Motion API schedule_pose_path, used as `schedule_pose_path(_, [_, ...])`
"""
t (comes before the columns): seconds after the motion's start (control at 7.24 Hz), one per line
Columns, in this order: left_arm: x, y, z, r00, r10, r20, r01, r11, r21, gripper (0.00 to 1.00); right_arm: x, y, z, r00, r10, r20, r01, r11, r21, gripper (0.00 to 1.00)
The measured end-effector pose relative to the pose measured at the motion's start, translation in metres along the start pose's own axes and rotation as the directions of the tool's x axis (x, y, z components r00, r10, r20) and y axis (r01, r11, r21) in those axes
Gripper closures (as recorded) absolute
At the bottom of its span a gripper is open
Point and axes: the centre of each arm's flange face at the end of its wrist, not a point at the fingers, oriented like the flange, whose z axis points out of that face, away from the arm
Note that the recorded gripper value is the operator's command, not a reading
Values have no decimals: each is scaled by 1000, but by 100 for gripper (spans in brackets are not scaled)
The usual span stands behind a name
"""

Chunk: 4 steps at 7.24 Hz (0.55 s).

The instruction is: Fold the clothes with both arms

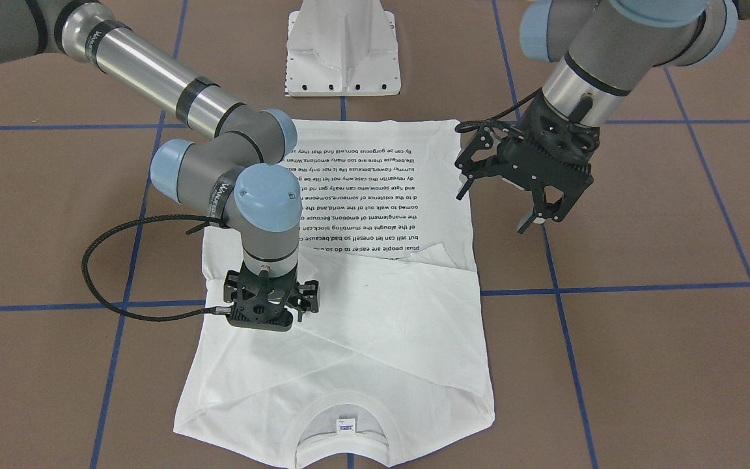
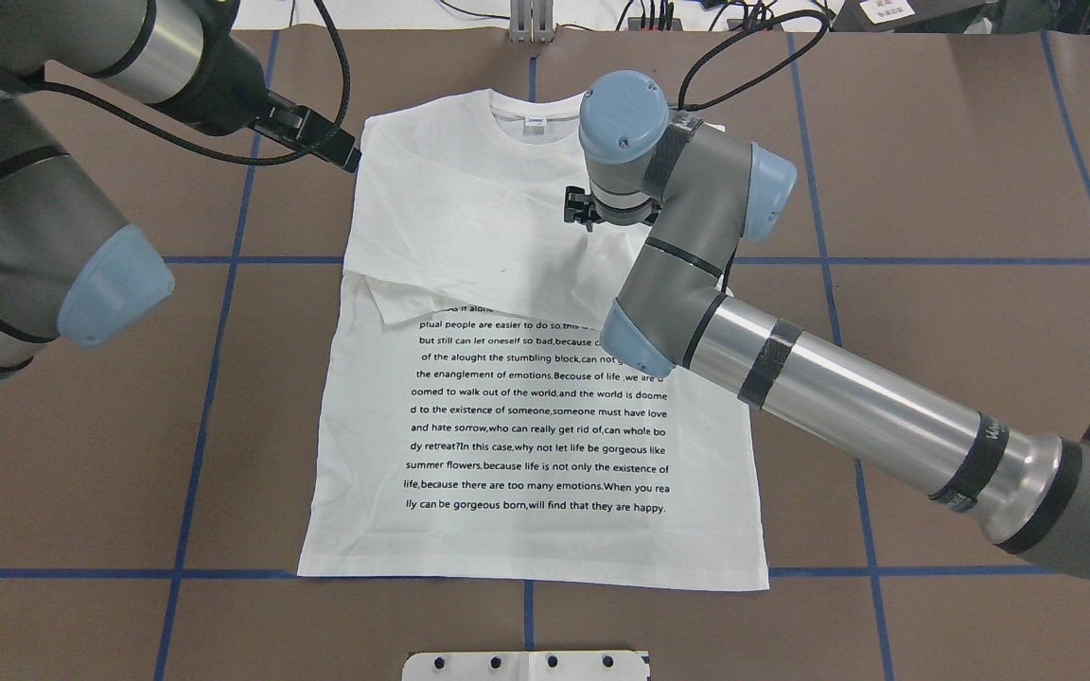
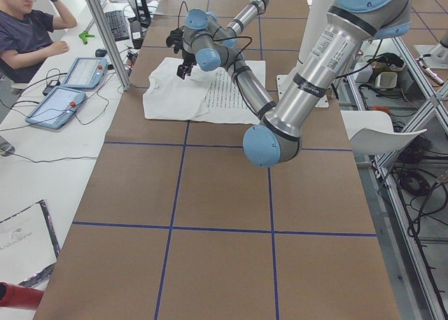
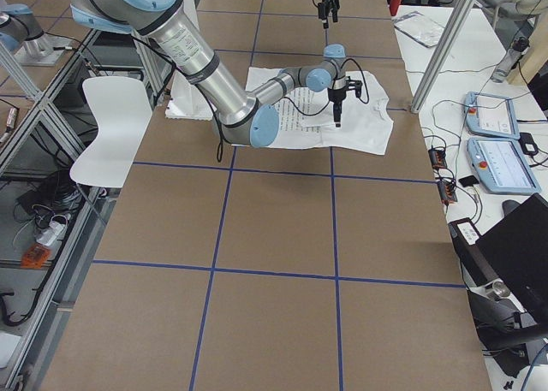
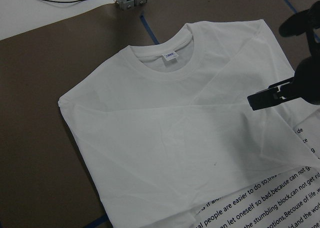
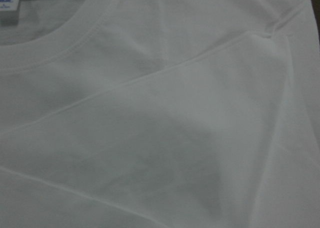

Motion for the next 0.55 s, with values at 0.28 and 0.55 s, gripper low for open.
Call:
schedule_pose_path(0.28, [1, -1, 0, 1000, 1, -1, -1, 1000, 1, 0, 4, 6, 6, 998, -25, -54, 24, 1000, -17, 0])
schedule_pose_path(0.55, [1, -1, 0, 1000, 0, -1, 0, 1000, 2, 0, 12, 9, 11, 993, -56, -108, 51, 998, -43, 0])
